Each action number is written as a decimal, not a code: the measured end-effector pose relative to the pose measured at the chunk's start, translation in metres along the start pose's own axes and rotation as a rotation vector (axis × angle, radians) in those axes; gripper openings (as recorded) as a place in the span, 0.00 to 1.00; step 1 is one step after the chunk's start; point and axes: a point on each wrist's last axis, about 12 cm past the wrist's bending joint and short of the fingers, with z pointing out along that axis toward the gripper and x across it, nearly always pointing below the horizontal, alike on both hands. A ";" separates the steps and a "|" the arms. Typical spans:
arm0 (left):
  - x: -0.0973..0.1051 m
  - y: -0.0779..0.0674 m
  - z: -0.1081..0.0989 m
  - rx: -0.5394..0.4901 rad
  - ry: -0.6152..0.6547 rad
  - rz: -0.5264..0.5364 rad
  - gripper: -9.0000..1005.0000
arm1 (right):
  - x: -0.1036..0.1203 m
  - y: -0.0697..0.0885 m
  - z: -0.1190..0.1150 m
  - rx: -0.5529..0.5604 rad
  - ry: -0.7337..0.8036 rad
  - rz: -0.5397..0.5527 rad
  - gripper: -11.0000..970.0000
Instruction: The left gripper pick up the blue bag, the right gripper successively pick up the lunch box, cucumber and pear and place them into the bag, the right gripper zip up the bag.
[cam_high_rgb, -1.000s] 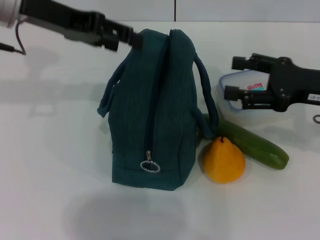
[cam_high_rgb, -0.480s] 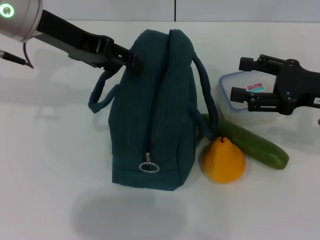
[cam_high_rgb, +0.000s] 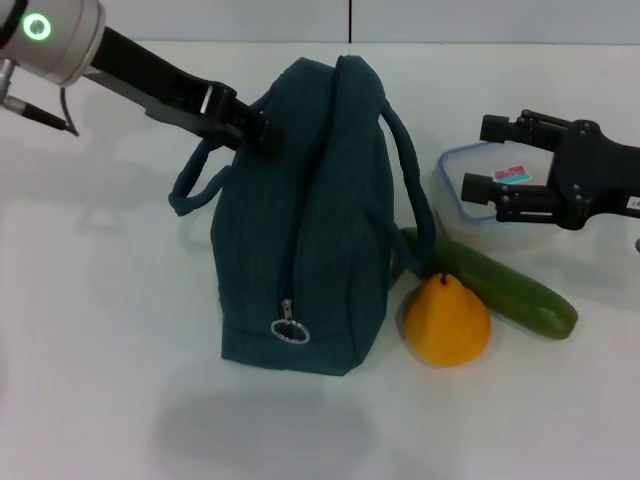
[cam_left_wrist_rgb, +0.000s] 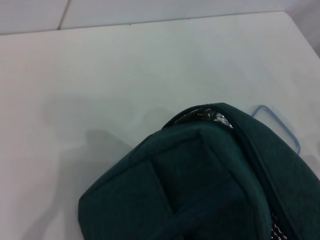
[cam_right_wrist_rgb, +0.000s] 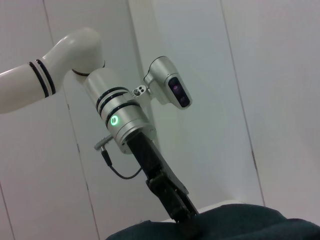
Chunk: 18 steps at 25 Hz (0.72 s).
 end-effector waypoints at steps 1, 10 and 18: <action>0.000 0.001 0.001 0.000 -0.003 0.001 0.68 | 0.001 0.000 -0.001 0.007 -0.004 0.004 0.90; 0.006 0.010 0.004 -0.007 -0.037 -0.003 0.49 | 0.005 -0.003 -0.015 0.080 -0.059 0.037 0.90; 0.009 0.006 0.011 0.028 -0.054 -0.014 0.08 | 0.022 -0.009 -0.038 0.272 -0.239 0.185 0.90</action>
